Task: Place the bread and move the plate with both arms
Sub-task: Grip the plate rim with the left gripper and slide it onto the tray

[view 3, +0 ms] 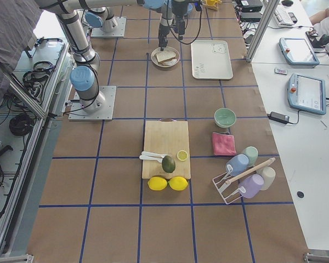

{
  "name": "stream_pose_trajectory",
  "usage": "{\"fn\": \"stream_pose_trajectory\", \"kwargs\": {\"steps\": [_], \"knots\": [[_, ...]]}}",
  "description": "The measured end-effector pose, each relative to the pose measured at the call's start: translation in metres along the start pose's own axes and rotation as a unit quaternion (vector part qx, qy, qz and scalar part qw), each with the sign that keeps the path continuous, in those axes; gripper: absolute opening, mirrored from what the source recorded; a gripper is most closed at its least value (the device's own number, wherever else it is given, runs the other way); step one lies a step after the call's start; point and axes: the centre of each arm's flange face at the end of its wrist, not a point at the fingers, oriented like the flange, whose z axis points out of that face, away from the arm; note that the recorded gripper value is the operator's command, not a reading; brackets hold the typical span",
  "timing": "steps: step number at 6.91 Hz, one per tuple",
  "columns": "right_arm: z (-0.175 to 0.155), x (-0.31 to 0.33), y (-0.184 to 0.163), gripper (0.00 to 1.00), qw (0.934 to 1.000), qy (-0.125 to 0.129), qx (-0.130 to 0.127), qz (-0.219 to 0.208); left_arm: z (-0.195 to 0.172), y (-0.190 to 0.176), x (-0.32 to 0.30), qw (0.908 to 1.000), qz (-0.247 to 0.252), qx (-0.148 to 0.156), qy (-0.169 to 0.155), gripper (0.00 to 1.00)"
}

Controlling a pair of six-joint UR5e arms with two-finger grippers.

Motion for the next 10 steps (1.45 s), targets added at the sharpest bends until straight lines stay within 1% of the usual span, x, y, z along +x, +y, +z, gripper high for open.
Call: {"fn": "stream_pose_trajectory", "kwargs": {"steps": [2, 3, 5, 6, 7, 8, 10], "knots": [[0.0, 0.0, 0.0, 1.0, 1.0, 0.001, -0.001, -0.001, -0.001, -0.001, 0.0, 1.0, 0.005, 0.001, 0.0, 0.0], [0.0, 0.0, 0.0, 1.0, 1.0, 0.001, -0.001, -0.002, -0.006, -0.002, -0.001, 0.9999, 0.013, 0.008, 0.003, 0.0], [0.0, 0.0, 0.0, 1.0, 1.0, 0.001, 0.0, -0.002, -0.028, -0.004, 0.0, 0.9987, 0.033, 0.034, 0.017, 0.0], [-0.001, 0.0, 0.001, 1.0, 1.0, 0.001, 0.0, -0.003, -0.039, -0.007, 0.002, 0.9977, 0.036, 0.048, 0.033, 0.0], [-0.002, 0.0, 0.001, 1.0, 1.0, 0.002, 0.001, -0.007, -0.053, -0.016, 0.003, 0.996, 0.032, 0.059, 0.059, 0.0], [-0.003, 0.001, 0.002, 1.0, 1.0, 0.002, 0.002, -0.009, -0.07, -0.033, 0.0, 0.9936, 0.023, 0.069, 0.086, 0.0], [-0.003, 0.001, 0.002, 1.0, 0.9999, 0.002, 0.004, -0.011, -0.106, -0.07, 0.007, 0.9877, 0.02, 0.093, 0.124, 0.0]]}}
